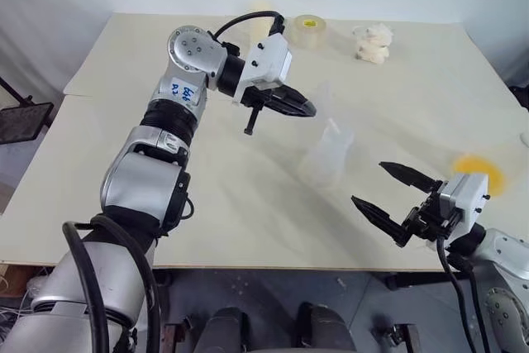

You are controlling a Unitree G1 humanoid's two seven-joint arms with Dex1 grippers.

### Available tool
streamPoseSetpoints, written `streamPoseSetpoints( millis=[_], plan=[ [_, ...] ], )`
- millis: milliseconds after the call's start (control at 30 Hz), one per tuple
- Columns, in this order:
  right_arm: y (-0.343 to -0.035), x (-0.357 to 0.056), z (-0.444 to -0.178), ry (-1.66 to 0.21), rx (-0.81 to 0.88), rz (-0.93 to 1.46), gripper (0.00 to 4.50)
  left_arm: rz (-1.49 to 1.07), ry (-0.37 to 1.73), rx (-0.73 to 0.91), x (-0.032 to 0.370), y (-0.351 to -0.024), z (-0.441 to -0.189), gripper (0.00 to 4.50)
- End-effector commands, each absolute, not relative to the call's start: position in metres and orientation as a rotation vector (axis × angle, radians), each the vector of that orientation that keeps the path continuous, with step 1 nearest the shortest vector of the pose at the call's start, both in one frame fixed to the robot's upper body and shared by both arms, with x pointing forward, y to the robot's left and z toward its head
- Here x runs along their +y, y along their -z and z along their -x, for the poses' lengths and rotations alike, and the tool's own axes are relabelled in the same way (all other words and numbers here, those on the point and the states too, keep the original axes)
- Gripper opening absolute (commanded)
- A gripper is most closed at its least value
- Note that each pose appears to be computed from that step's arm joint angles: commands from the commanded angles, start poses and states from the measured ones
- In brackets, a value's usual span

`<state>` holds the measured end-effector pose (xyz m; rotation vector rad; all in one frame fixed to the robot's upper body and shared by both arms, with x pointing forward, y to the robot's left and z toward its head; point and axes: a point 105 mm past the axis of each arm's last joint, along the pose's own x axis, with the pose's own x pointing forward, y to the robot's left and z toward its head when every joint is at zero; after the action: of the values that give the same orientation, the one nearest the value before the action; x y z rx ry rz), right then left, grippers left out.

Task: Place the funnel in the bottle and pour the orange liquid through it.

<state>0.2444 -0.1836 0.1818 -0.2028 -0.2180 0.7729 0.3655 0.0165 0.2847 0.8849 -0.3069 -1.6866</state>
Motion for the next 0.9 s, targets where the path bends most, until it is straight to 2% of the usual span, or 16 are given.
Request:
streamPoseSetpoints(
  millis=[33, 900],
  plan=[
    [-0.192, -0.176, -0.238, -0.78, -0.28, 0.228, 4.5, -0.974, 1.73, -0.328, 0.012, -0.294, -0.358, 0.01],
    [-0.189, -0.176, -0.238, -0.747, -0.305, 0.222, 4.5, -1.386, 1.744, -0.331, -0.013, -0.284, -0.353, 0.01]
  ],
)
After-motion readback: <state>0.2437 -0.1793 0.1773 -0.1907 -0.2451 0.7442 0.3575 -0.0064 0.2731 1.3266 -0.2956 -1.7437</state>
